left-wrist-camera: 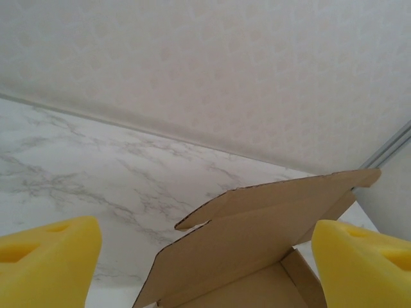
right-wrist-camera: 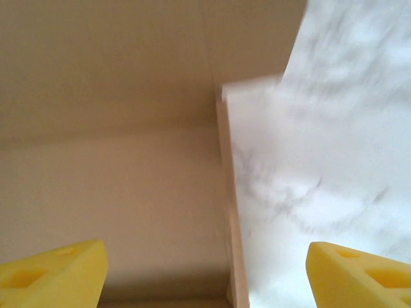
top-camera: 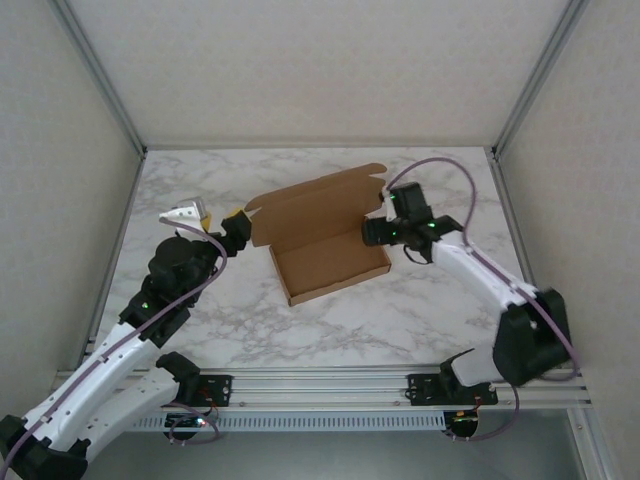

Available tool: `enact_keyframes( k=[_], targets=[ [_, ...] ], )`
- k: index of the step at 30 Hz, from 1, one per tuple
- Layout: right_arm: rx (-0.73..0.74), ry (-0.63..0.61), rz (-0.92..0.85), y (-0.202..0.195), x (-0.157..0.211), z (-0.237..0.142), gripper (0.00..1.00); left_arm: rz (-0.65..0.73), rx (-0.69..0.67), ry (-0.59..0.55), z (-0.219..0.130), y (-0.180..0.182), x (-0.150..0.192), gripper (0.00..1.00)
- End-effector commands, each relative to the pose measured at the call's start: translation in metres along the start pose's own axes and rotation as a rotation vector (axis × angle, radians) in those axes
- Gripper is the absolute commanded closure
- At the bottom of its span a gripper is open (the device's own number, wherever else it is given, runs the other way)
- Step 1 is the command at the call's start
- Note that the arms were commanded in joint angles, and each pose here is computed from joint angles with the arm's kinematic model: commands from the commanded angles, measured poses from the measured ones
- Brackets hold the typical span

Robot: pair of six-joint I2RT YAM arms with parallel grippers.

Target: Fold the paper box

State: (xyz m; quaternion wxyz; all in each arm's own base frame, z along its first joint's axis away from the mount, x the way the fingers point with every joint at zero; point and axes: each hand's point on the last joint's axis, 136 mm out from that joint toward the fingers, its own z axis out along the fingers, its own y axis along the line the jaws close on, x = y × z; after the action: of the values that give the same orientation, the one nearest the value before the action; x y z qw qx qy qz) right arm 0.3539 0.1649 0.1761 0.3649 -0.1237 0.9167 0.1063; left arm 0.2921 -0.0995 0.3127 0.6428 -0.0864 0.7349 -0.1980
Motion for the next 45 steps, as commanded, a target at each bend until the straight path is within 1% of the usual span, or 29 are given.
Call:
enact_keyframes(
  k=[1, 4, 5, 6, 7, 9, 10, 11, 12, 13, 15, 16, 19, 21, 23, 25, 26, 29, 31, 35, 37, 42, 45],
  targets=[
    [0.019, -0.247, 0.036, -0.011, -0.046, -0.021, 0.19, 0.038, 0.030, -0.070, 0.002, -0.006, -0.015, 0.16],
    [0.032, -0.400, 0.004, -0.014, -0.072, -0.036, 0.20, 0.031, 0.073, -0.071, 0.010, -0.014, -0.010, 0.16],
    [0.008, -0.417, -0.013, -0.011, -0.077, -0.035, 0.19, 0.026, 0.060, -0.063, 0.013, -0.012, -0.008, 0.15],
    [-0.031, -0.417, -0.041, -0.006, -0.082, -0.032, 0.20, 0.022, 0.026, -0.059, 0.016, -0.007, -0.006, 0.15],
    [-0.061, -0.392, -0.071, -0.003, -0.084, -0.026, 0.21, 0.039, -0.006, -0.058, 0.017, -0.001, -0.004, 0.15],
    [-0.046, -0.363, -0.083, -0.011, -0.088, -0.015, 0.22, 0.057, -0.064, -0.080, 0.014, 0.013, -0.003, 0.14],
    [-0.088, -0.372, -0.107, -0.009, -0.090, -0.013, 0.23, 0.061, -0.082, -0.093, 0.012, 0.019, -0.002, 0.14],
    [-0.111, -0.391, -0.130, -0.009, -0.090, -0.012, 0.24, 0.061, -0.098, -0.096, 0.012, 0.025, 0.000, 0.14],
    [-0.088, -0.424, -0.137, -0.015, -0.094, -0.011, 0.24, 0.058, -0.113, -0.088, 0.012, 0.030, 0.004, 0.13],
    [-0.089, -0.430, -0.174, -0.016, -0.096, -0.008, 0.23, 0.053, -0.128, -0.072, 0.014, 0.035, 0.008, 0.11],
    [-0.143, -0.387, -0.218, -0.017, -0.096, 0.003, 0.25, 0.063, -0.111, -0.041, 0.018, 0.037, 0.020, 0.11],
    [-0.180, -0.387, -0.243, -0.016, -0.095, 0.006, 0.26, 0.052, -0.105, -0.045, 0.019, 0.040, 0.024, 0.11],
    [-0.198, -0.420, -0.311, -0.021, -0.100, 0.016, 0.24, -0.041, -0.126, -0.081, 0.021, 0.057, 0.021, 0.11],
    [-0.217, -0.451, -0.392, -0.022, -0.103, 0.026, 0.21, -0.120, -0.165, -0.107, 0.024, 0.071, 0.017, 0.11],
    [-0.283, -0.469, -0.480, -0.017, -0.102, 0.031, 0.20, -0.161, -0.201, -0.129, 0.026, 0.078, 0.015, 0.11],
    [-0.354, -0.462, -0.520, -0.017, -0.102, 0.033, 0.21, -0.187, -0.202, -0.132, 0.029, 0.079, 0.017, 0.11],
    [-0.387, -0.451, -0.533, -0.019, -0.102, 0.036, 0.22, -0.204, -0.198, -0.154, 0.029, 0.079, 0.013, 0.11],
    [-0.385, -0.428, -0.574, -0.030, -0.103, 0.051, 0.23, -0.214, -0.220, -0.158, 0.033, 0.082, 0.012, 0.11],
    [-0.429, -0.420, -0.574, -0.031, -0.104, 0.057, 0.23, -0.208, -0.222, -0.153, 0.035, 0.081, 0.010, 0.11],
    [-0.576, -0.381, -0.576, -0.018, -0.100, 0.062, 0.25, -0.175, -0.194, -0.143, 0.040, 0.072, 0.005, 0.11],
    [-0.622, -0.358, -0.568, -0.014, -0.097, 0.063, 0.27, -0.167, -0.201, -0.146, 0.042, 0.073, 0.004, 0.12],
    [-0.650, -0.313, -0.563, -0.012, -0.087, 0.073, 0.33, -0.168, -0.216, -0.155, 0.046, 0.076, 0.004, 0.14],
    [-0.640, -0.294, -0.568, -0.009, -0.084, 0.078, 0.41, -0.175, -0.237, -0.173, 0.046, 0.081, 0.001, 0.14]
  ],
)
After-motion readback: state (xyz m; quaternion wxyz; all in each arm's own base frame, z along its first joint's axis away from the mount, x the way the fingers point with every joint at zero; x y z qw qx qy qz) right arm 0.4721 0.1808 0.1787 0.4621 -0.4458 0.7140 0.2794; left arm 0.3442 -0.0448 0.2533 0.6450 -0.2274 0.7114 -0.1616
